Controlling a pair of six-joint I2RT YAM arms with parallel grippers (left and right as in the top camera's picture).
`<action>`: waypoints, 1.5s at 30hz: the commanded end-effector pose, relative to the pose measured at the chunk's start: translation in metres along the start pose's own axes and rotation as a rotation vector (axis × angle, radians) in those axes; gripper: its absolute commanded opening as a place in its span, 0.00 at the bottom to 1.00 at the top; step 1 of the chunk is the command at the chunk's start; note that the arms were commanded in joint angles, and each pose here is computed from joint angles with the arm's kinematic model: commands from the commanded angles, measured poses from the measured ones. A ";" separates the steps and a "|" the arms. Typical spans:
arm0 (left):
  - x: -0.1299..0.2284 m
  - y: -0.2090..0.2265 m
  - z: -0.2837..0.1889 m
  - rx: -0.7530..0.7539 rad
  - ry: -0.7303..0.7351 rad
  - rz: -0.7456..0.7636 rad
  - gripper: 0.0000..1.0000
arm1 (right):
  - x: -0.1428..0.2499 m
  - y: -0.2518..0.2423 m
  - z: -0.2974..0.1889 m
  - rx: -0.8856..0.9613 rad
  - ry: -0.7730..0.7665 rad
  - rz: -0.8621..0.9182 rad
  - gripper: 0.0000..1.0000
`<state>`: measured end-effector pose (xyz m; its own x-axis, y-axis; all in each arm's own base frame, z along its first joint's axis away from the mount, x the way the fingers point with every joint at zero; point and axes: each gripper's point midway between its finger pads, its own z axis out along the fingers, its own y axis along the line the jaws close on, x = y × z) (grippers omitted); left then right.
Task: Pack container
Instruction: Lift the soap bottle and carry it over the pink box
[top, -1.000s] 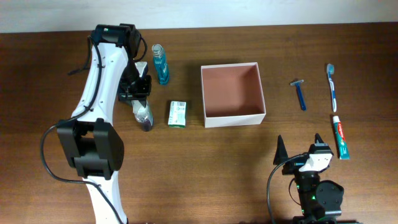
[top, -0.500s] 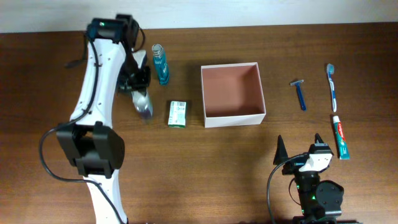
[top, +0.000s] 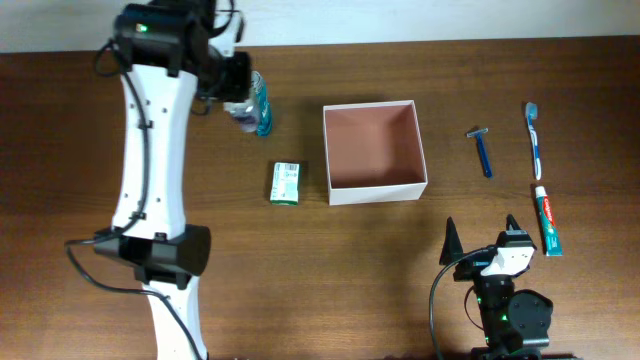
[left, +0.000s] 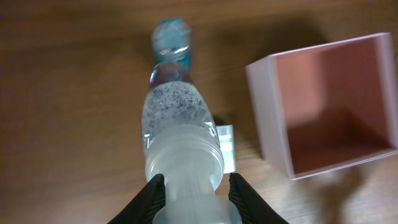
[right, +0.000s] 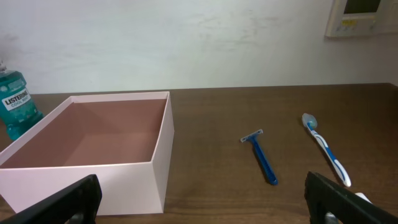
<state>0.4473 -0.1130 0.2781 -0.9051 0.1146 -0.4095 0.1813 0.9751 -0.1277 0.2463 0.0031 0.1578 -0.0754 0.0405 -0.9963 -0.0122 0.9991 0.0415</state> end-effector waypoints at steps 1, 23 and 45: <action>-0.010 -0.039 -0.014 0.082 -0.075 0.065 0.01 | 0.002 0.000 0.000 -0.002 0.001 -0.007 0.99; -0.079 -0.145 -0.002 0.253 -0.381 0.209 0.02 | 0.002 0.000 0.000 -0.002 0.001 -0.007 0.99; -0.072 -0.166 0.091 0.254 -0.269 0.215 0.06 | 0.002 0.000 0.000 -0.001 0.001 -0.007 0.99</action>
<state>0.5160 -0.2981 0.2409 -0.7180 0.2382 -0.6540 0.4730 0.8563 -0.2074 0.2463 0.0031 0.1578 -0.0754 0.0401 -0.9963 -0.0122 0.9991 0.0411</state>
